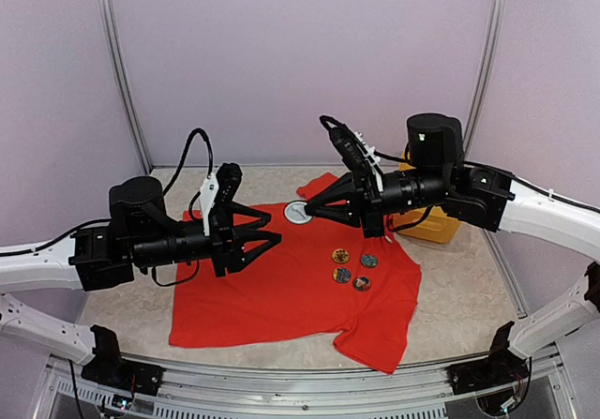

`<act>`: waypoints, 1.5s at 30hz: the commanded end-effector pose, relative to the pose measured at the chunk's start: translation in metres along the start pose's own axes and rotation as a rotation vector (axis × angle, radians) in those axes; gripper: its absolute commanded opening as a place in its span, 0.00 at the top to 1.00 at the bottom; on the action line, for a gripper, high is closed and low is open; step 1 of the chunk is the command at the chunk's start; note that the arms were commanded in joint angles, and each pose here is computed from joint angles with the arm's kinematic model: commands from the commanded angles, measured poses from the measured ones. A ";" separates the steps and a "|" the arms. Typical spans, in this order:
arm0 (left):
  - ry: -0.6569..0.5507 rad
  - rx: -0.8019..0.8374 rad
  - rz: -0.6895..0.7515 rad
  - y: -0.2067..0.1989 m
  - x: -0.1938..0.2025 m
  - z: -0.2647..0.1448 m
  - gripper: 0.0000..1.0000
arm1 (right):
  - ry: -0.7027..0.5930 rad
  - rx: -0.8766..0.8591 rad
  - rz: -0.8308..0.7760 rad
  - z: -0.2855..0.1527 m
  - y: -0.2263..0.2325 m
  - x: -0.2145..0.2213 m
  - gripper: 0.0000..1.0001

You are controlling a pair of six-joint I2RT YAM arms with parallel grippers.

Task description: Pin the brooch onto the clothing

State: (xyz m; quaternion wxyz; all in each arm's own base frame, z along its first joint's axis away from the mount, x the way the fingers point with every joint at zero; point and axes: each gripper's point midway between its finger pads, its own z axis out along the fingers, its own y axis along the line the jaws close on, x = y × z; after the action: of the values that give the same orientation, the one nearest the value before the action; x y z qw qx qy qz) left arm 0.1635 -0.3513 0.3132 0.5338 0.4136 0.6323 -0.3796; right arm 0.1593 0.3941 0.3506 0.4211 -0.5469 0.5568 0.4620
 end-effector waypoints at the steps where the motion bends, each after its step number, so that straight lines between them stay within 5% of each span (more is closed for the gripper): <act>1: -0.334 -0.006 -0.088 0.003 -0.064 -0.032 0.47 | -0.318 0.012 0.000 -0.027 0.009 -0.065 1.00; 6: -0.373 0.050 -0.110 -0.005 -0.083 -0.028 0.32 | -0.348 -0.014 0.015 -0.026 0.012 -0.065 1.00; 9: -0.375 0.101 -0.113 -0.013 -0.092 -0.018 0.31 | -0.361 -0.035 0.010 -0.026 0.016 -0.067 1.00; 14: -0.316 0.141 -0.141 -0.016 -0.097 0.005 0.73 | -0.356 -0.037 0.005 -0.027 0.018 -0.067 1.00; 18: -0.331 0.165 -0.141 -0.019 -0.102 0.008 0.78 | -0.338 -0.033 -0.002 -0.027 0.018 -0.065 1.00; 22: -0.337 0.166 -0.132 -0.019 -0.105 0.008 1.00 | -0.342 -0.030 -0.007 -0.030 0.020 -0.067 1.00; 28: -0.346 0.172 -0.107 -0.021 -0.104 -0.001 1.00 | -0.327 0.002 -0.016 -0.034 0.018 -0.065 1.00; 31: -0.338 0.176 -0.081 -0.024 -0.104 -0.003 1.00 | -0.300 0.012 -0.002 -0.031 0.014 -0.063 0.62; 34: -0.323 0.184 -0.048 -0.029 -0.104 -0.002 1.00 | -0.290 0.007 0.010 -0.028 0.012 -0.065 0.43; 42: -0.282 0.201 -0.002 -0.034 -0.101 0.003 1.00 | -0.287 -0.011 0.029 -0.021 0.010 -0.071 0.25; 45: -0.282 0.209 0.009 -0.036 -0.102 0.004 1.00 | -0.260 -0.014 0.039 -0.014 0.007 -0.067 0.28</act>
State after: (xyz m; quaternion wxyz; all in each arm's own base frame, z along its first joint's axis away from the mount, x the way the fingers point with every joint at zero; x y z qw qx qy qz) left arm 0.1477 -0.3782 0.4037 0.5678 0.3935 0.5254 -0.4967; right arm 0.1540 0.3870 0.4202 0.4889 -0.4699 0.4980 0.5405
